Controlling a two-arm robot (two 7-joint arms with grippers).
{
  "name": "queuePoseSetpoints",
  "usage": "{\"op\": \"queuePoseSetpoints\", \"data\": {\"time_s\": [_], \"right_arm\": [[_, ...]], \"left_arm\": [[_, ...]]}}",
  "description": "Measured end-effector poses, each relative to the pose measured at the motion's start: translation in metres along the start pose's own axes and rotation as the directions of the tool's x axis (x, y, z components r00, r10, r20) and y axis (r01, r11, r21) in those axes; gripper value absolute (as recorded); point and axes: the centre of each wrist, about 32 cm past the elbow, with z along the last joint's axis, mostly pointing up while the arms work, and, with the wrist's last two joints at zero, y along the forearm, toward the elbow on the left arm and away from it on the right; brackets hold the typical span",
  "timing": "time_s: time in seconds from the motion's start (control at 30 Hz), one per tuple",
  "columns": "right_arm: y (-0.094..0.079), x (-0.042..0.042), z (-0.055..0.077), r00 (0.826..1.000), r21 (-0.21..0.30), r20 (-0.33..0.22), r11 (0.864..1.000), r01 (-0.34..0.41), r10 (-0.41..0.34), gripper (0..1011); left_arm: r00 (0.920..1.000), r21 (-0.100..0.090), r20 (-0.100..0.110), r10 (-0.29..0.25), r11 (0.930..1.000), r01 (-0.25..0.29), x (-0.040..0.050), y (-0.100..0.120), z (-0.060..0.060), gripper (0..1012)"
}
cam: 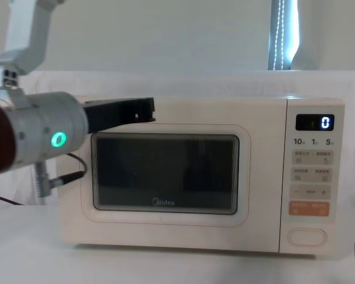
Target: Press the button to open the microwave door with one hand; close the microwave door with the other hand.
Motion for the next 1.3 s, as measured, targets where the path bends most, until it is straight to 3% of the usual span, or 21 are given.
{"op": "queuePoseSetpoints", "data": {"time_s": [0.17,0.33,0.57,0.97,1.2,1.3], "right_arm": [[0.000,0.0000,0.000,1.000,0.000,0.000,1.000,0.000,0.000,1002],[0.000,0.0000,0.000,1.000,0.000,0.000,1.000,0.000,0.000,1002],[0.000,0.0000,0.000,1.000,0.000,0.000,1.000,0.000,0.000,1002],[0.000,0.0000,0.000,1.000,0.000,0.000,1.000,0.000,0.000,1002],[0.000,0.0000,0.000,1.000,0.000,0.000,1.000,0.000,0.000,1002],[0.000,0.0000,0.000,1.000,0.000,0.000,1.000,0.000,0.000,1002]], "left_arm": [[0.9997,-0.011,0.023,-0.005,0.9999,0.005,0.0044,0.018,0.002,14],[0.9993,-0.017,0.038,0.002,0.9999,-0.001,0.0115,0.038,0.002,153],[0.9983,-0.009,0.051,0.030,0.9995,-0.030,0.0233,0.063,-0.004,368],[0.9888,0.007,0.066,0.134,0.9909,-0.135,0.0423,0.106,-0.028,744],[0.9836,0.021,0.068,0.167,0.9854,-0.169,0.0461,0.125,-0.040,962],[0.9809,0.025,0.067,0.183,0.9825,-0.185,0.0468,0.131,-0.046,1001]]}}
